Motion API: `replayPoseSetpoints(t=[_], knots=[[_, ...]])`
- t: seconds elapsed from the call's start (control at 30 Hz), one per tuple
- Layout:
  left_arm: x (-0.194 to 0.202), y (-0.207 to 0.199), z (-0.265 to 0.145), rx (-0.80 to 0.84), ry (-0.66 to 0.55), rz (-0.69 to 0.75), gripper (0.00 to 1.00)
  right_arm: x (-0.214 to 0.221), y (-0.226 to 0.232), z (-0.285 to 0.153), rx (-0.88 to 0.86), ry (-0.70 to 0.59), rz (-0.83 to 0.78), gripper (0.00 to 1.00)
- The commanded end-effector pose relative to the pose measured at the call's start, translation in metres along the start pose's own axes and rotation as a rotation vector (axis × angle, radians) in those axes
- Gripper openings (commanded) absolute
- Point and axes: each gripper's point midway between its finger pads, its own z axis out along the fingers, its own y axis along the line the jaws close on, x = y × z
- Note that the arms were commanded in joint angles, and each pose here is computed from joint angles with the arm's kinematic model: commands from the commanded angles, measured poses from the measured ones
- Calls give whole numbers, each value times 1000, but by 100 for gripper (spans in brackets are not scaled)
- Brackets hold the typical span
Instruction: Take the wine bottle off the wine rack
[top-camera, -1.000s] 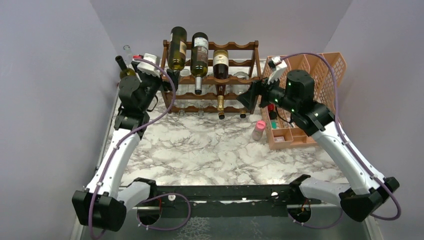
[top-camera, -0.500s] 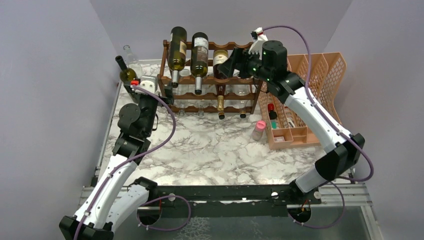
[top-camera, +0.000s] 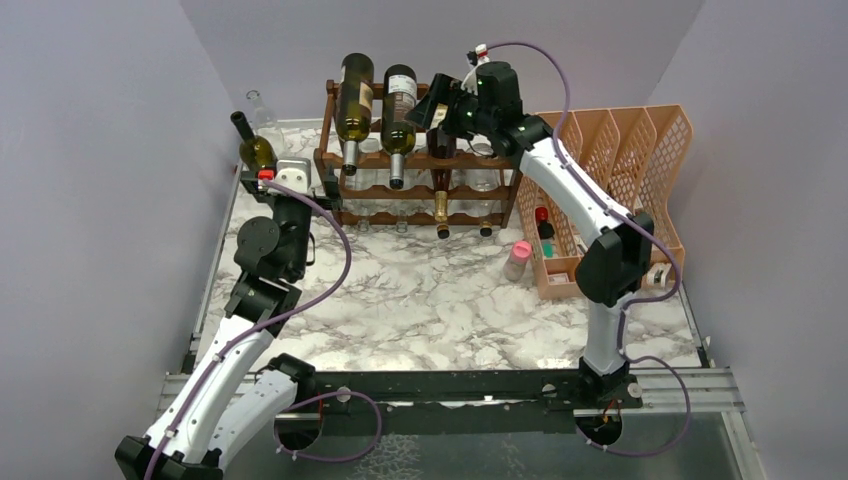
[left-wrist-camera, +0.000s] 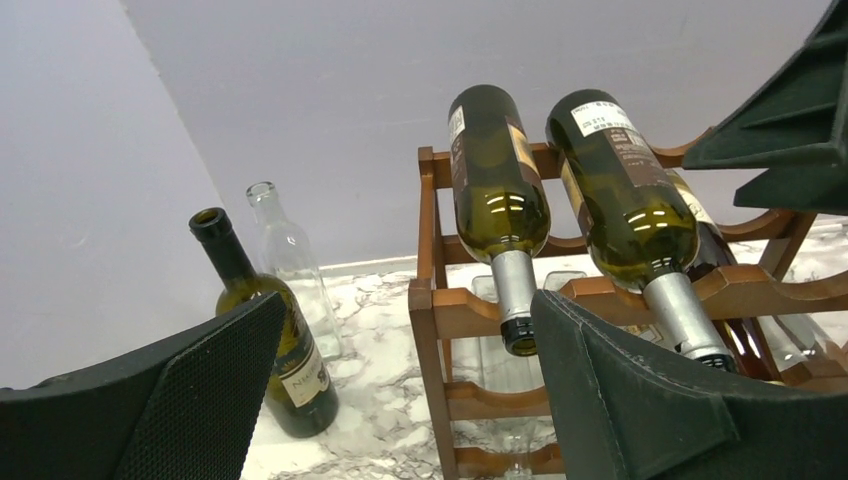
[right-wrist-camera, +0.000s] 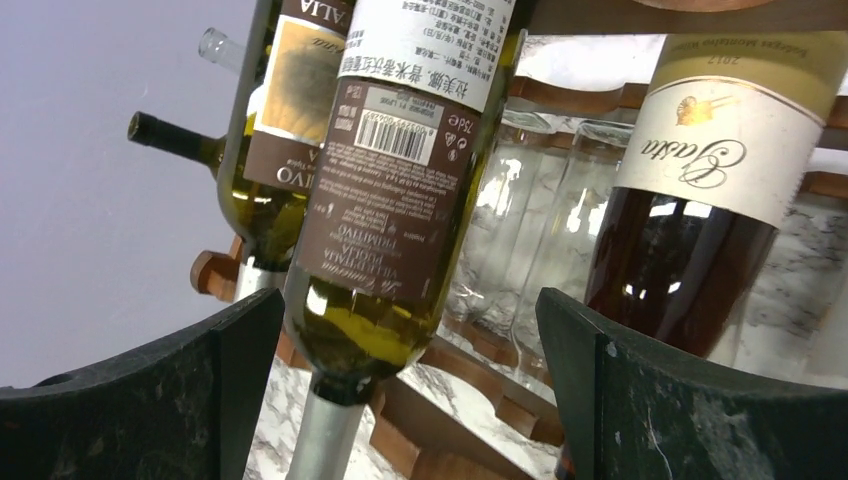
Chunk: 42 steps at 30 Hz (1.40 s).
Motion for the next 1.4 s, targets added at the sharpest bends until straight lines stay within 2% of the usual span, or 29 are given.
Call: replayPoseSetpoints(t=[0.0,0.83,0.9,1.17,1.37], knots=[[-4,5,-2,-28,-23,9,99,2,10,16,-26,18,59,100],[1,-3,0,2,-14,13,99,35,7,91,-102,70,360,98],[2,-3,0,4,-12,15,99,35,7,92,-108,67,371,94],[5,-8,1,18,-10,11,99,8,33,73,-210,-14,376,69],[-2,-20,4,67,-37,-71,99,-23,57,41,-328,-88,419,55]])
